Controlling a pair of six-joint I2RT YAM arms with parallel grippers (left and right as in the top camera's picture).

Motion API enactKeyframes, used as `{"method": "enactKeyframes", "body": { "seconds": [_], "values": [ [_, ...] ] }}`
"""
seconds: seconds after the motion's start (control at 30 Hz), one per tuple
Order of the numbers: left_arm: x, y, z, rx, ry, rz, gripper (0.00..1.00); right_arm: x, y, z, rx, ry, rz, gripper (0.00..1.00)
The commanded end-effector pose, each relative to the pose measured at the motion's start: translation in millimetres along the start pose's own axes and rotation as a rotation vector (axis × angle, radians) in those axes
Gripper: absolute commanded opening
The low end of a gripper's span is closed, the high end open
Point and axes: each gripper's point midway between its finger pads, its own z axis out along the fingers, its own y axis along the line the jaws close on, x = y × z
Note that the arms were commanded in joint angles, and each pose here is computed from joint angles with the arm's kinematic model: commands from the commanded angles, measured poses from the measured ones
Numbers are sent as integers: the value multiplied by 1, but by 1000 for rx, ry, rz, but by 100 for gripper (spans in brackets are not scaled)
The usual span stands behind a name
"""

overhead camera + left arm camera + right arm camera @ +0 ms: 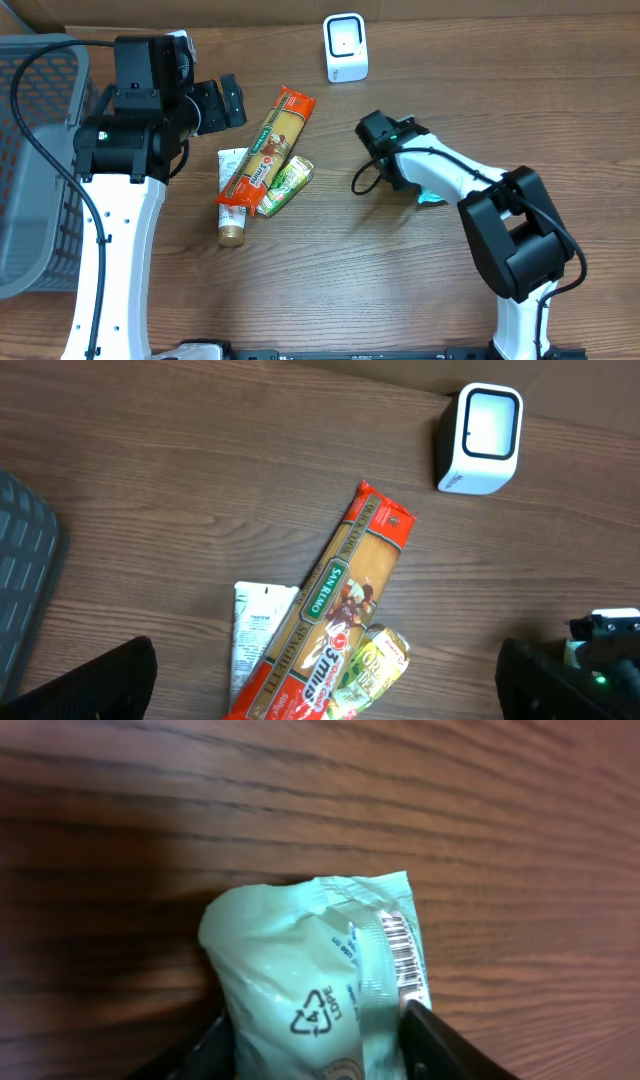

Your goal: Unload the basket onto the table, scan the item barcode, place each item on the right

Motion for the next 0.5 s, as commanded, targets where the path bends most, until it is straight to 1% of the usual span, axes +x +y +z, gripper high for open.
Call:
{"method": "enactKeyframes", "body": {
  "seconds": [0.0, 0.1, 0.13, 0.17, 0.2, 0.37, 0.47],
  "values": [
    [-4, 1, -2, -10, -13, -13, 100, 32, 22, 19, -94, 112, -40, 40],
    [-3, 1, -2, -10, -13, -13, 100, 32, 24, 18, -97, 111, -50, 27],
    [-4, 1, -2, -10, -13, -13, 100, 33, 24, 18, -97, 112, -52, 21],
    [-4, 1, -2, -10, -13, -13, 100, 33, 24, 17, -97, 115, -53, 11],
    [-4, 1, -2, -10, -13, -13, 100, 33, 23, 16, -99, 119, -55, 4],
    [-3, 1, -2, -10, -13, -13, 100, 25, 32, -5, -201, 150, -47, 4],
    [-3, 1, -2, -10, -13, -13, 99, 11, 45, -38, -361, 149, -30, 4]
  ]
}}
